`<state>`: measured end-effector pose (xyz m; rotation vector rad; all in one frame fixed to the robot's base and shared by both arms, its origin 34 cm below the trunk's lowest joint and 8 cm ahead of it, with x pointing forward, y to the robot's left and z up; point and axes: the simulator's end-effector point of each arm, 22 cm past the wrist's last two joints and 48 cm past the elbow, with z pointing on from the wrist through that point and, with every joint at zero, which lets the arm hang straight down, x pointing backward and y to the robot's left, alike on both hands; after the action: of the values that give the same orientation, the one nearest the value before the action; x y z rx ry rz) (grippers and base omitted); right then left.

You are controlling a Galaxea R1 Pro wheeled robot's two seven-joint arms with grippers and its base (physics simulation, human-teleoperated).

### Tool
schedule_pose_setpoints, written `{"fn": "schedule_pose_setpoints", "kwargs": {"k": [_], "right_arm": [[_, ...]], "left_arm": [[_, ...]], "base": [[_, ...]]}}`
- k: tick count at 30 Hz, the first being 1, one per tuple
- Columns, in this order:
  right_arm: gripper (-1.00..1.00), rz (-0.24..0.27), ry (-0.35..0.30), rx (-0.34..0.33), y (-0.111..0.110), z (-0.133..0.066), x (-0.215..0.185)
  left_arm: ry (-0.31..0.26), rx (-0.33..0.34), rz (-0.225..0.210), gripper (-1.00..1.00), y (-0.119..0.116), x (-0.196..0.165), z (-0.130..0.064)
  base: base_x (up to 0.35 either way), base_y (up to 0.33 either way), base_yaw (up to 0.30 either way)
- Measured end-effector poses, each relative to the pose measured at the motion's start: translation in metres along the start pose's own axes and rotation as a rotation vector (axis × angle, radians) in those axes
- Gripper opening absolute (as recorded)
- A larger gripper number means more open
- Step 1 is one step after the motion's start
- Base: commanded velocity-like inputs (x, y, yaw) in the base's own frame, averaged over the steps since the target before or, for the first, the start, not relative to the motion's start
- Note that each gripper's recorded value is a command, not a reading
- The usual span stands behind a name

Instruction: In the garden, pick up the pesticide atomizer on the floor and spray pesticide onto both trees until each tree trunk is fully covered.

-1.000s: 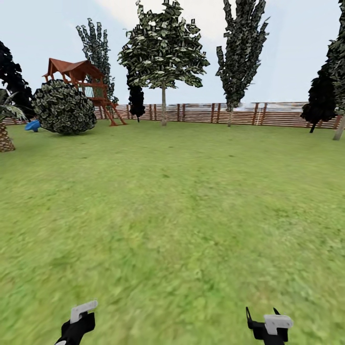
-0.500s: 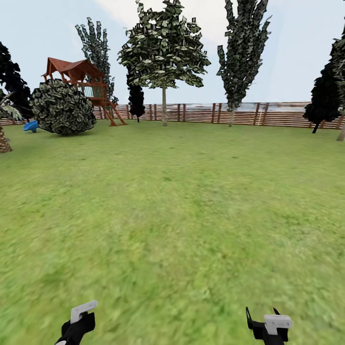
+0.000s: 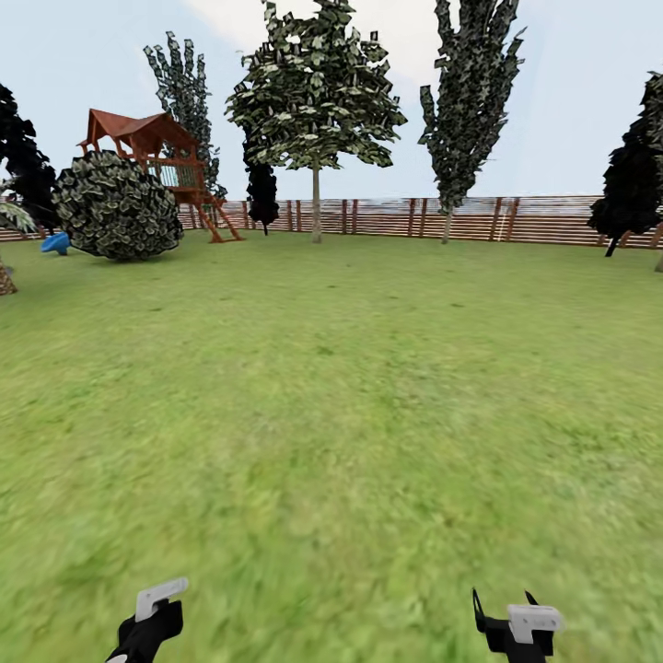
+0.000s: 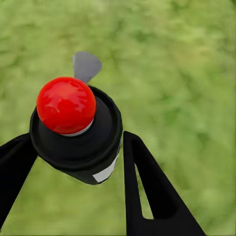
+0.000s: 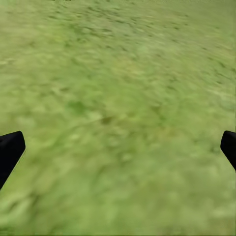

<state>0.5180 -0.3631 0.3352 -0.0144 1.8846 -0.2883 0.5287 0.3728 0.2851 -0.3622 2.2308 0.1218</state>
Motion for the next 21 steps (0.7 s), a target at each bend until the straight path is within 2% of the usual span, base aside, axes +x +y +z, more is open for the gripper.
{"fn": "schedule_pose_setpoints", "kwargs": {"k": [21], "right_arm": [[1.0,0.0,0.001,0.0,0.0,-0.0002,0.0004]], "left_arm": [[0.0,0.001,-0.001,-1.0,-0.0011,0.0003,-0.0001]], "base": [[0.331,0.08,0.0]]}}
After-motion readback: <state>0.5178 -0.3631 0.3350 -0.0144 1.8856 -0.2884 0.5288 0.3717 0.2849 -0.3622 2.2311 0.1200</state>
